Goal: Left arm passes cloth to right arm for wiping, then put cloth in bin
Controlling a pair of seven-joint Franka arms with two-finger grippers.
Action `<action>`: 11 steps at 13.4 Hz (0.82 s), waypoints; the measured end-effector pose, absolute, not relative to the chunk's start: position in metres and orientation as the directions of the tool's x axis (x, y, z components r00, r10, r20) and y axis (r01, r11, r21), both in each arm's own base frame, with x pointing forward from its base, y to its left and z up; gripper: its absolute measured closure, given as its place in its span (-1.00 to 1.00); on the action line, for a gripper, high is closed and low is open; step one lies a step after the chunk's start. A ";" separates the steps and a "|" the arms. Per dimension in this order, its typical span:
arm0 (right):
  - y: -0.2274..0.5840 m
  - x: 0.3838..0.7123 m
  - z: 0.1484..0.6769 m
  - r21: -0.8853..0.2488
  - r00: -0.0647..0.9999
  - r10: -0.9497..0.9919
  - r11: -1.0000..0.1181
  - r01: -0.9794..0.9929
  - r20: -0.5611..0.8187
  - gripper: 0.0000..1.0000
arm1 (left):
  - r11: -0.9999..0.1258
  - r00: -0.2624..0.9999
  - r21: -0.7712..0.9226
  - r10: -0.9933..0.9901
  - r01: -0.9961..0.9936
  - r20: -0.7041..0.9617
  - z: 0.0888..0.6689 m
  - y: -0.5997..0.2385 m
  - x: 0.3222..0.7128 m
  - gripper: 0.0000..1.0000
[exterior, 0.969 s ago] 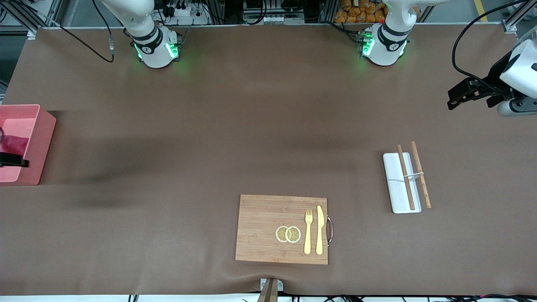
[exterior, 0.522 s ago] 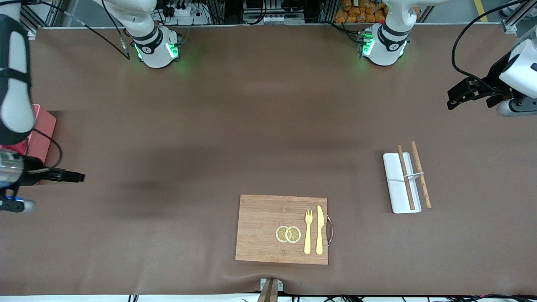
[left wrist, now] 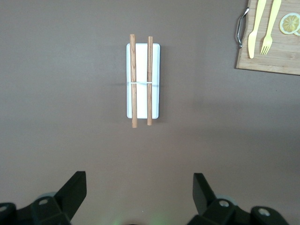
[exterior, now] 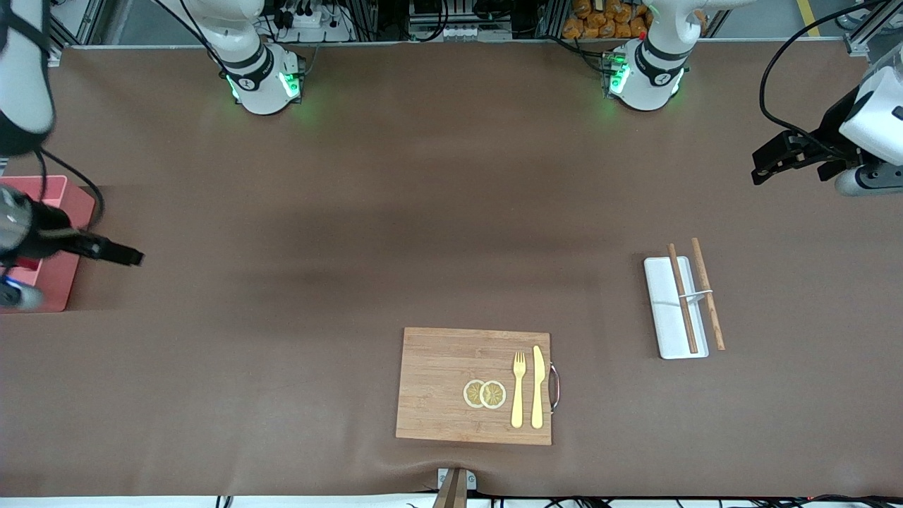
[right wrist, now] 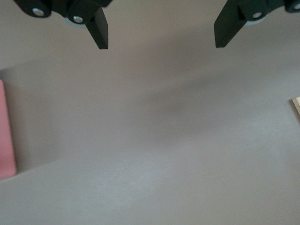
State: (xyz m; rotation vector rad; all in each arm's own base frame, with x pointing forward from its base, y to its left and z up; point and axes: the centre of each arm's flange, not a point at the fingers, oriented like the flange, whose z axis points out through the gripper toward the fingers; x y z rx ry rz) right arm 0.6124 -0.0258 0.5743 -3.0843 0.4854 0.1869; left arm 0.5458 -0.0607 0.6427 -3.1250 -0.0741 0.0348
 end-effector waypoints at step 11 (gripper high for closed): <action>-0.003 0.524 0.622 -0.043 0.947 -0.318 -0.946 -0.320 -0.053 -1.00 | -0.999 0.999 -0.016 0.047 0.047 -0.023 0.642 -0.061 0.546 -1.00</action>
